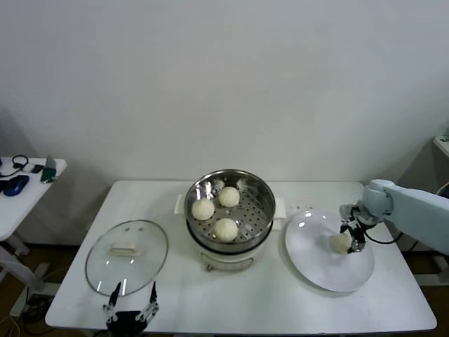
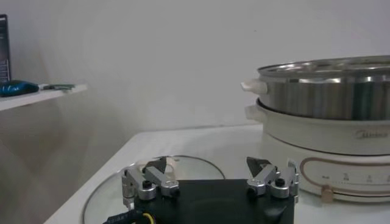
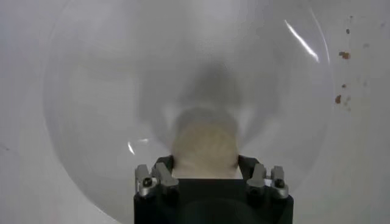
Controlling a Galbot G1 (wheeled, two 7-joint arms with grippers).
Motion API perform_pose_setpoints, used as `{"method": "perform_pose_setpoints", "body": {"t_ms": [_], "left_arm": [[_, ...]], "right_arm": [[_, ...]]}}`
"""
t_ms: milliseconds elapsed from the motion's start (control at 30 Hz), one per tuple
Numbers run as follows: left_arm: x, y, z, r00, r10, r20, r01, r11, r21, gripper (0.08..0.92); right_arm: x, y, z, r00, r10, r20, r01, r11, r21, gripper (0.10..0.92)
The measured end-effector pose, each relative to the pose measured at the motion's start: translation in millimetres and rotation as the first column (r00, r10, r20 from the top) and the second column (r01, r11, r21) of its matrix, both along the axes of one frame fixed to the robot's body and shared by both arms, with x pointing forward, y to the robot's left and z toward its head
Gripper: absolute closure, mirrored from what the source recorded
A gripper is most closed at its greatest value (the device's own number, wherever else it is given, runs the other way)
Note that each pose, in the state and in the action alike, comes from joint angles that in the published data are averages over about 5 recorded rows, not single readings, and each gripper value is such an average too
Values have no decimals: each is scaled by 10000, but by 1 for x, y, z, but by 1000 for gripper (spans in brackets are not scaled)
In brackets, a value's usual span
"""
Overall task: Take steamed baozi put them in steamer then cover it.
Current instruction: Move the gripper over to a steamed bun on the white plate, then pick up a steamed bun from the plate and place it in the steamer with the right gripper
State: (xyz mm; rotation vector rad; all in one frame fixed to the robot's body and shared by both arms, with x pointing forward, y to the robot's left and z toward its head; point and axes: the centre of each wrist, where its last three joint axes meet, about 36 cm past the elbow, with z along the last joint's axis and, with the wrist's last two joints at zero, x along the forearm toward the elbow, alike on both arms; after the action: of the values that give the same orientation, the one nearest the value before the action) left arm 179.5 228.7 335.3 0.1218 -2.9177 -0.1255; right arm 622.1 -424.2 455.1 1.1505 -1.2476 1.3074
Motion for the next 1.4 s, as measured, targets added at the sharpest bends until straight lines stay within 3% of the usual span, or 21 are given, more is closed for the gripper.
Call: {"method": "perform_pose_setpoints", "body": {"t_ms": [233,633,800,1000,1400], "left_arm": [[1,-1,3,10000,-32,88,32,10000,2,177],[5,-1,11,9993,-227,288,226,9997,22,177],[7,0,13,9990,-217,394,218,9998,1,177],[9,3,14,9988,-136,468,136,9999,14,177],[8,8,10,9994,7,346,-8,10000,28,177]], "right_arm": [[5,11,42,9989,317,356,-322,9994,147,327],[13,116,220,9717,1588,1752,-1844,9726,1416,327],[7,173,264,9605,1908,2027,-2317,9516,2018,327],[3,229,265,9550,2330,1836,-2707,9375,2185,327],[21,282,195,9530,2798,1162,-2974,9370,1833,327]]}}
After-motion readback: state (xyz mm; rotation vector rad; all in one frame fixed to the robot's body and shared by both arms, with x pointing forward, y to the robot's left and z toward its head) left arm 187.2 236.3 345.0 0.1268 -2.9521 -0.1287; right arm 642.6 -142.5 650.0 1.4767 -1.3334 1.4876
